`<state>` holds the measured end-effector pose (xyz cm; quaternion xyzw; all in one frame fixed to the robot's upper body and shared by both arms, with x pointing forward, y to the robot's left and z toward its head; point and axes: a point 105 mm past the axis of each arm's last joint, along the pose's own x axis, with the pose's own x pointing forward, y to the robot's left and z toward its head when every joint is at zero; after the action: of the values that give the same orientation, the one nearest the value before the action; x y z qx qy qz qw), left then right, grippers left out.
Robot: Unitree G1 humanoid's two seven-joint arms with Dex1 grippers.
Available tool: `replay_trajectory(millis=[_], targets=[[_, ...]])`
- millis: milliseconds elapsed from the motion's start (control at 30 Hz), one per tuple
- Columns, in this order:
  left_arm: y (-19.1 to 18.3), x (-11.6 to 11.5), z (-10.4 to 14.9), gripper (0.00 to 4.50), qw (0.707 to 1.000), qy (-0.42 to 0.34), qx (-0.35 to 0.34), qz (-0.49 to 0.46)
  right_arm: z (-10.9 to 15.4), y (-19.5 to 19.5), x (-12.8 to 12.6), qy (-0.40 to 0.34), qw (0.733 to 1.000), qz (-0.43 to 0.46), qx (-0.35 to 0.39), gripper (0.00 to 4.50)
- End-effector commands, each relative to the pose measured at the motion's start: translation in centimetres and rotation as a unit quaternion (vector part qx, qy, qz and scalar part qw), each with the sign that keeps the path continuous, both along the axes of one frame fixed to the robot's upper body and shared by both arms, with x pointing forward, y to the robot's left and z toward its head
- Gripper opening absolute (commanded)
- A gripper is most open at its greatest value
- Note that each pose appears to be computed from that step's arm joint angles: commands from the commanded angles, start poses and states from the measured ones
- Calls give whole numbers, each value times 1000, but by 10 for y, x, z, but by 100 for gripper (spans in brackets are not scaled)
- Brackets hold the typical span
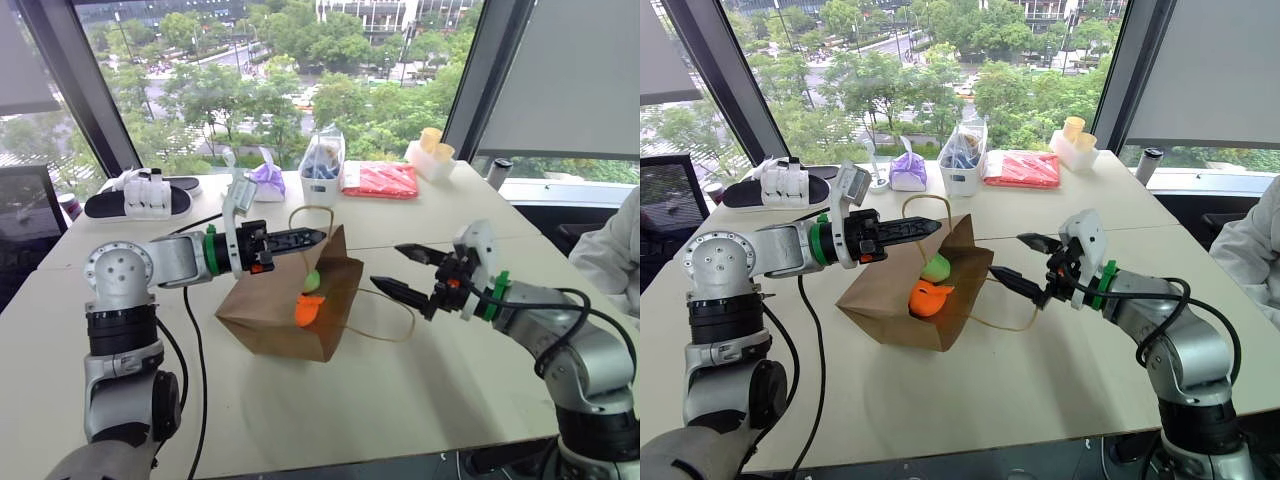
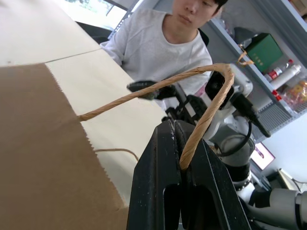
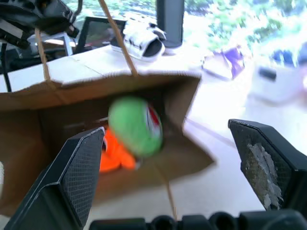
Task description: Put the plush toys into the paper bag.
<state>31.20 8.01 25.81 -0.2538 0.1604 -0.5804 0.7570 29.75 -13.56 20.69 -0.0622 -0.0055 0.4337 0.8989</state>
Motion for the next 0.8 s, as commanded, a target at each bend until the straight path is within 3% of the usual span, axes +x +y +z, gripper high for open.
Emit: replay_trajectory(millis=[33,133,367,500,700,800], targets=[[3,-1,12,0,1000,-24,-19,1,-11,-15,-10,27,999,-44,6,447],[4,1,14,0,999,-27,-22,4,-33,-38,-14,82,989,-110,61,447],[0,1,11,0,999,-23,-25,-1,-56,-61,-10,121,961,-192,159,447],[-1,0,10,0,999,-22,-24,-5,-56,-44,-14,163,941,-151,254,447],[-2,-1,10,0,999,-22,-24,-4,-68,-33,-14,202,931,-146,268,447],[-2,-2,9,0,999,-22,-23,-5,-68,-27,-16,209,928,-132,279,367]])
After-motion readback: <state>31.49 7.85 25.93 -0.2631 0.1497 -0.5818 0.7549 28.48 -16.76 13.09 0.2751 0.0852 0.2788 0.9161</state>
